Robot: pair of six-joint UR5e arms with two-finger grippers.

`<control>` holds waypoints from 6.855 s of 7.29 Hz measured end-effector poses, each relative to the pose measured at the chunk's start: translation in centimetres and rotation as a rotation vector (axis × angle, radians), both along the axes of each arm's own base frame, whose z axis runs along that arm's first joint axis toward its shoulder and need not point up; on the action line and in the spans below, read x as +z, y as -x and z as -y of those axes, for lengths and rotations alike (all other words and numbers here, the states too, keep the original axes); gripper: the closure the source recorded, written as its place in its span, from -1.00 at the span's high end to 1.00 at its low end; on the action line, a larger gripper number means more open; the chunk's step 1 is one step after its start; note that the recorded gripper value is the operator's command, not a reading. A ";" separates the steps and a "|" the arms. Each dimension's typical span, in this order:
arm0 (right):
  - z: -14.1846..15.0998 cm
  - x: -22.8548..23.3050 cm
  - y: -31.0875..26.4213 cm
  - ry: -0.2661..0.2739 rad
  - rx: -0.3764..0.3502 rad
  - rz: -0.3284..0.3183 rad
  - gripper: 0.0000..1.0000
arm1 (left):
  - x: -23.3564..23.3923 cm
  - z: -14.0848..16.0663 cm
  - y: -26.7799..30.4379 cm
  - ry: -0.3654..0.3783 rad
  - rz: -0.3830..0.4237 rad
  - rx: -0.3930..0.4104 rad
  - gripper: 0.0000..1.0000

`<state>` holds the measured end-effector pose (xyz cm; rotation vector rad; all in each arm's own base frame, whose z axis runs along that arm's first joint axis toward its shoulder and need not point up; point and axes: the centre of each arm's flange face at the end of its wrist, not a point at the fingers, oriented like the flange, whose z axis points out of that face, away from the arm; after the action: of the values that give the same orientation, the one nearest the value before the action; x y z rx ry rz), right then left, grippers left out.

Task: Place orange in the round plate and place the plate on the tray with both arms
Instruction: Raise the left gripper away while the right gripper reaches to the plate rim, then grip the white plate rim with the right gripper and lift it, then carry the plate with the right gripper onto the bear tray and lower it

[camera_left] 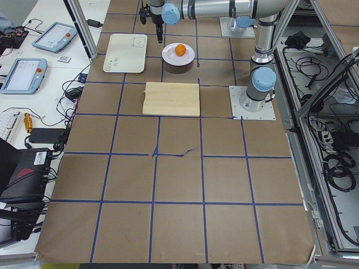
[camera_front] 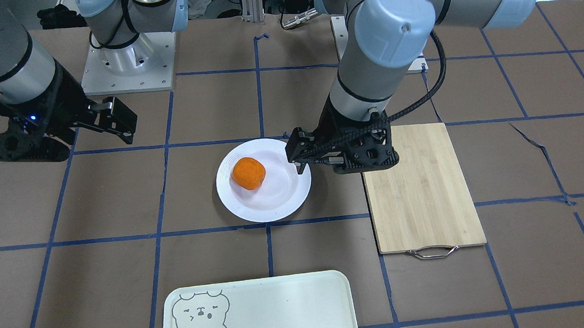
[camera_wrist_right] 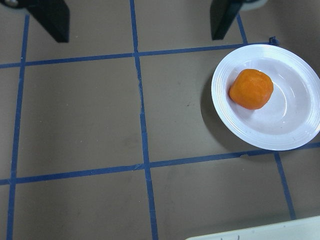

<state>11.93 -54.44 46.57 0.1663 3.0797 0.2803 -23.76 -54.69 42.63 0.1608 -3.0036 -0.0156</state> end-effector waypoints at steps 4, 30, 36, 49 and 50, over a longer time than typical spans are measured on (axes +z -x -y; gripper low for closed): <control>5.2 -13.2 -0.6 0.048 0.072 0.085 1.00 | 6.2 -5.3 -1.6 0.108 0.043 -0.065 1.00; -1.3 -24.3 -11.0 0.403 0.230 0.490 -1.00 | 7.7 -6.2 -8.3 0.101 0.172 -0.086 1.00; 5.1 -19.6 -5.0 0.600 0.178 0.624 -1.00 | 7.7 -6.2 -8.3 0.101 0.172 -0.086 1.00; 24.7 -30.8 -3.3 0.680 0.204 0.766 -1.00 | 7.6 -6.2 -8.3 0.099 0.171 -0.086 1.00; 24.7 -31.3 -3.4 0.674 0.202 0.771 -1.00 | 7.6 -6.2 -8.3 0.099 0.171 -0.086 1.00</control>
<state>15.32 -79.10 15.28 -0.2283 2.2524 -0.5570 -15.50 -48.53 50.24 0.0236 -3.1703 0.1453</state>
